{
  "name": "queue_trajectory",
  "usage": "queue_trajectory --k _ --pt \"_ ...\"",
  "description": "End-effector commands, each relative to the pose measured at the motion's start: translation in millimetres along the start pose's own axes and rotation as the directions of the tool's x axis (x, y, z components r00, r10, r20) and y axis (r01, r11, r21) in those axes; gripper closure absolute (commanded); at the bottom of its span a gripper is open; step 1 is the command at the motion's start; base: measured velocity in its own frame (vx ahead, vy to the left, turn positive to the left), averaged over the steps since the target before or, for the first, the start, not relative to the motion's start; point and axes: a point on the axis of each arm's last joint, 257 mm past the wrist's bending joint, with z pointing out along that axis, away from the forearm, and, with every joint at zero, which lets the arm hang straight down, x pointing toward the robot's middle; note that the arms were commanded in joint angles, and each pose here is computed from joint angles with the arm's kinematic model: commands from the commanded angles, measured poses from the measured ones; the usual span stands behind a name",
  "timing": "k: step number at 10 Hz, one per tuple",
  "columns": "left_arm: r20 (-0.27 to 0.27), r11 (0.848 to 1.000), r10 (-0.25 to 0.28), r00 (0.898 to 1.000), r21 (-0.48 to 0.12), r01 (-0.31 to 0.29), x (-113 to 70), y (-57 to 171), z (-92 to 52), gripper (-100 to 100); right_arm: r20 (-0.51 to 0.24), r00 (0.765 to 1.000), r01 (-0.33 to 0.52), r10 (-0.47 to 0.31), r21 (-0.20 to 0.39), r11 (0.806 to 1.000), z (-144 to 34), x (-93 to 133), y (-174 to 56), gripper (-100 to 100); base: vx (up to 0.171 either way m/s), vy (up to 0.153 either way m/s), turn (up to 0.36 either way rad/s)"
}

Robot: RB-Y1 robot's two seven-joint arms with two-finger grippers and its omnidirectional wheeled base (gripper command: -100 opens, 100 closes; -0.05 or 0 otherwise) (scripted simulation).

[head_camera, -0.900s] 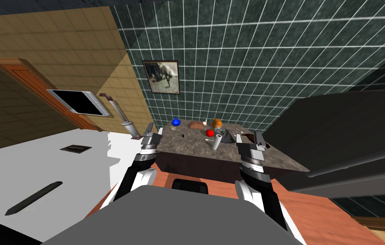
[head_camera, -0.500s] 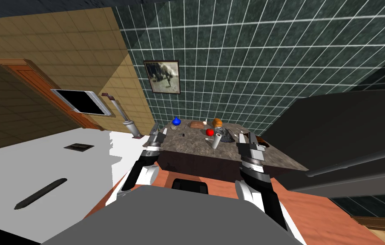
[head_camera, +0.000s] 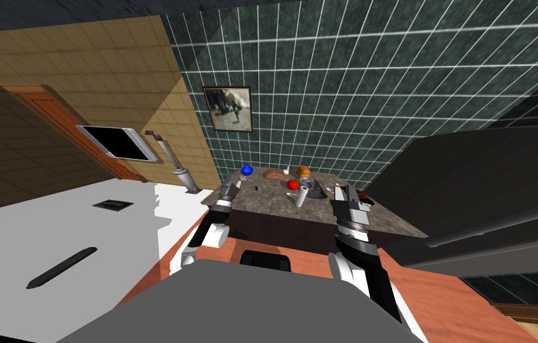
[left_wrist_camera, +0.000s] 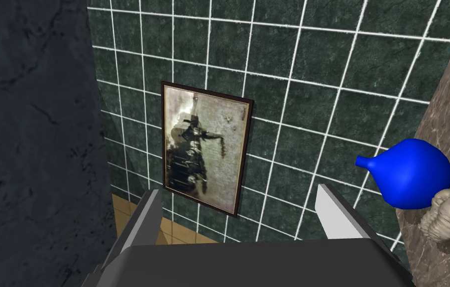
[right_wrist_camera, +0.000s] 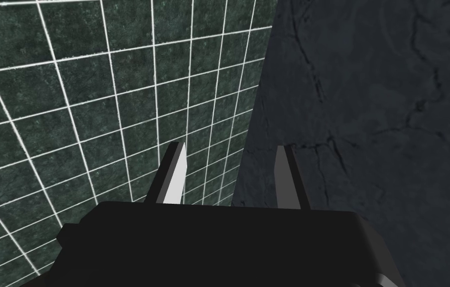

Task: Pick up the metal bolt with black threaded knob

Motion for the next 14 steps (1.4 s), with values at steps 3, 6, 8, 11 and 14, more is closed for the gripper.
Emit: queue_trajectory --k 3,6,8,11,14 --pt "-0.022 0.994 -0.055 0.998 -0.095 0.052 7.3 38.4 20.9 -100 0.000 1.000 0.000 0.000 0.000 1.000 0.0 0.0 0.0 0 -0.007 -0.006 0.001" --pt "-0.034 0.987 -0.077 0.996 -0.143 0.072 14.2 59.6 36.6 -100 0.000 1.000 0.000 0.000 0.000 1.000 0.0 0.0 0.0 0 0.000 0.000 0.000" --pt "-0.041 0.978 -0.097 0.994 -0.189 0.088 19.1 77.0 46.7 -100 0.000 1.000 0.000 0.000 0.000 1.000 0.0 0.0 0.0 0 0.001 0.003 -0.003" --pt "-0.045 0.954 -0.133 0.990 -0.277 0.115 27.2 111.4 63.8 -100 0.000 1.000 0.000 0.000 0.000 1.000 0.0 0.0 0.0 0 0.005 0.010 -0.003" --pt "-0.046 0.934 -0.148 0.988 -0.334 0.124 33.6 129.2 75.9 -100 0.000 1.000 0.000 0.000 0.000 1.000 0.0 0.0 0.0 0 0.008 0.014 -0.003"
